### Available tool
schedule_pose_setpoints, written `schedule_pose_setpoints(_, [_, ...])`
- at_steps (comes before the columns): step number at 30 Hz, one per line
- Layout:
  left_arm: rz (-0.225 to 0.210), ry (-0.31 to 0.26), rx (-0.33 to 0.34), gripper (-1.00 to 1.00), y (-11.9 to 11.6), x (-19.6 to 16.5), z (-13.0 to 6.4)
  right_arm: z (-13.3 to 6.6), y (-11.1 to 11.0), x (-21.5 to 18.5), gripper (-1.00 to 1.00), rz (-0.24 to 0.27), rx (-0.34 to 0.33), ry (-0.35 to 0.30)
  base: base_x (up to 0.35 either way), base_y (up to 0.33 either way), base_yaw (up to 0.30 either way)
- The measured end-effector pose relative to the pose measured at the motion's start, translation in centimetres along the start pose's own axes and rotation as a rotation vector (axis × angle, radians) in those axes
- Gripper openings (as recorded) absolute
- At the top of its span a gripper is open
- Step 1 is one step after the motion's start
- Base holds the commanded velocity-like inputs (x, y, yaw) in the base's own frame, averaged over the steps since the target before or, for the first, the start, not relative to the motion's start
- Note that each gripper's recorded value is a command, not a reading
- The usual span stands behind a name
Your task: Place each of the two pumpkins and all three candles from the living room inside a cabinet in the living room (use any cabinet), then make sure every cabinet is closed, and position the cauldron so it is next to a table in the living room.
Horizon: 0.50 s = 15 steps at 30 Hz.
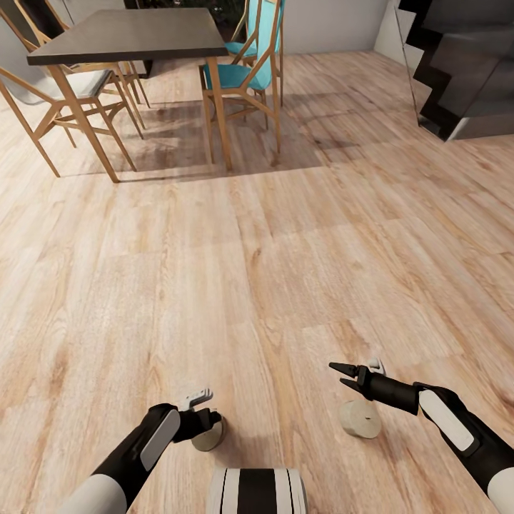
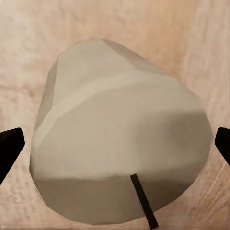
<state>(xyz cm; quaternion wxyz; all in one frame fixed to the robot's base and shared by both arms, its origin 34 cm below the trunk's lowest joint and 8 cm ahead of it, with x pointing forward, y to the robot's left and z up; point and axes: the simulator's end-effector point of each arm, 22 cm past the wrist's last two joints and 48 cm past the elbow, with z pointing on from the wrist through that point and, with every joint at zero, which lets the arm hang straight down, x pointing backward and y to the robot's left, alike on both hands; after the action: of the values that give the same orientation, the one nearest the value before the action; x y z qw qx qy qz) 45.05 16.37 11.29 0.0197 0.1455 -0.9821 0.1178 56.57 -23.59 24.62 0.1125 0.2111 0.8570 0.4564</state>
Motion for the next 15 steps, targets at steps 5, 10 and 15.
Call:
schedule_pose_setpoints(5, [-0.019,0.015,-0.006,1.00,0.54,0.76,0.38,-0.01,-0.04,0.00,1.00,0.000,0.002,0.000,0.000,0.000,0.000])
schedule_pose_setpoints(10, [-0.021,-0.001,-0.012,1.00,0.72,0.50,0.46,-0.01,-0.08,-0.02,1.00,0.000,0.004,-0.001,0.000,0.000,0.000])
schedule_pose_setpoints(15, [-0.022,-0.003,-0.012,1.00,0.74,0.45,0.46,-0.01,-0.09,0.00,1.00,0.000,0.004,0.000,0.000,0.000,0.000])
